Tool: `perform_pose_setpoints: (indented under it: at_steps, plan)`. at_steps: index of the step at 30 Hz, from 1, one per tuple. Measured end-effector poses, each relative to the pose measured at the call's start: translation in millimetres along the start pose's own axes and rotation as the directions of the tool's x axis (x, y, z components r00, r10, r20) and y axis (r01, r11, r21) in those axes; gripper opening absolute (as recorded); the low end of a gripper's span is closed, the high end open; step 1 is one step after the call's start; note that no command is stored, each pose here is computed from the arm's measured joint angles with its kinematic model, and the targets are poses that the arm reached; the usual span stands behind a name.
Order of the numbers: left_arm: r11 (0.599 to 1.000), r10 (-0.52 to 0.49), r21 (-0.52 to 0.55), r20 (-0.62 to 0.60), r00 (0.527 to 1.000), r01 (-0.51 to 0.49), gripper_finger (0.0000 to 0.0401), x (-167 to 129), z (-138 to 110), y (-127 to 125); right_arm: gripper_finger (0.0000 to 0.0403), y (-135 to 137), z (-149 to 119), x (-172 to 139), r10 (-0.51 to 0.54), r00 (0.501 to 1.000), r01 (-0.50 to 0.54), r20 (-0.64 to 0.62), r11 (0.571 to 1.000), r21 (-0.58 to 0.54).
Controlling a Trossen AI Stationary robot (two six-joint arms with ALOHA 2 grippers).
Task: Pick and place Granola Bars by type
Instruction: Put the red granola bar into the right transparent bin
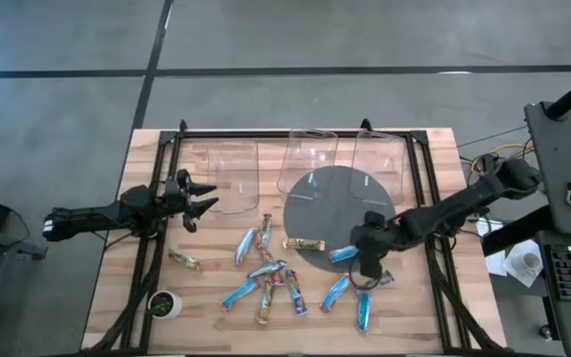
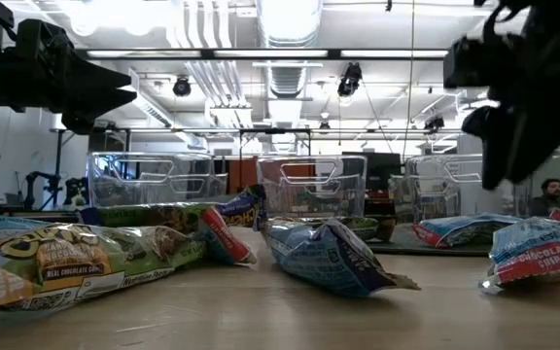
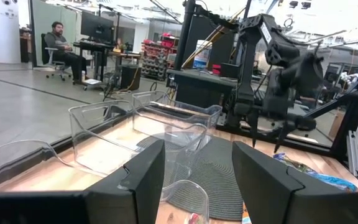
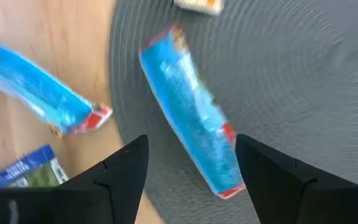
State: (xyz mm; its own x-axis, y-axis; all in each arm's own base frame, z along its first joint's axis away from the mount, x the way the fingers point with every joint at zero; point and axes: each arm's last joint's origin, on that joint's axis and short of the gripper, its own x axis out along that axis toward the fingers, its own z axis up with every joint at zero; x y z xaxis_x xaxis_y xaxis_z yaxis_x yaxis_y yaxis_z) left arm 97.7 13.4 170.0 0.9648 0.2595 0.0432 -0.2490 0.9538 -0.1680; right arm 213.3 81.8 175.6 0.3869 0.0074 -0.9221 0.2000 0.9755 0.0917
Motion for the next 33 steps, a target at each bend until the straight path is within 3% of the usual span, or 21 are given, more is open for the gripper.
perform_pose_setpoints:
  at_steps: [9, 13, 18, 23, 33]
  plan:
    - [1.000, 0.000, 0.000, 0.000, 1.000, 0.000, 0.0171, 0.0, 0.0, 0.0, 0.0295, 12.4, 15.2, 24.3, -0.097, 0.993, 0.085, -0.062, 0.981, -0.176]
    - [1.000, 0.000, 0.000, 0.000, 1.000, 0.000, 0.0171, 0.0, 0.0, 0.0, 0.0324, 16.4, 18.0, 34.4, -0.102, 0.990, 0.073, -0.101, 0.963, -0.258]
    - [1.000, 0.000, 0.000, 0.000, 1.000, 0.000, 0.0171, 0.0, 0.0, 0.0, 0.0322, 14.2, 14.5, 47.3, -0.096, 0.975, 0.054, -0.200, 0.977, -0.205]
    - [1.000, 0.000, 0.000, 0.000, 1.000, 0.000, 0.0171, 0.0, -0.1, 0.0, 0.0259, 9.3, 17.3, 44.6, -0.057, 0.975, 0.026, -0.214, 0.989, -0.145]
    - [1.000, 0.000, 0.000, -0.001, 1.000, 0.000, 0.0171, 0.0, -0.1, 0.0, 0.0058, -11.7, 26.8, 32.7, -0.082, 0.977, 0.089, -0.197, 0.996, 0.024]
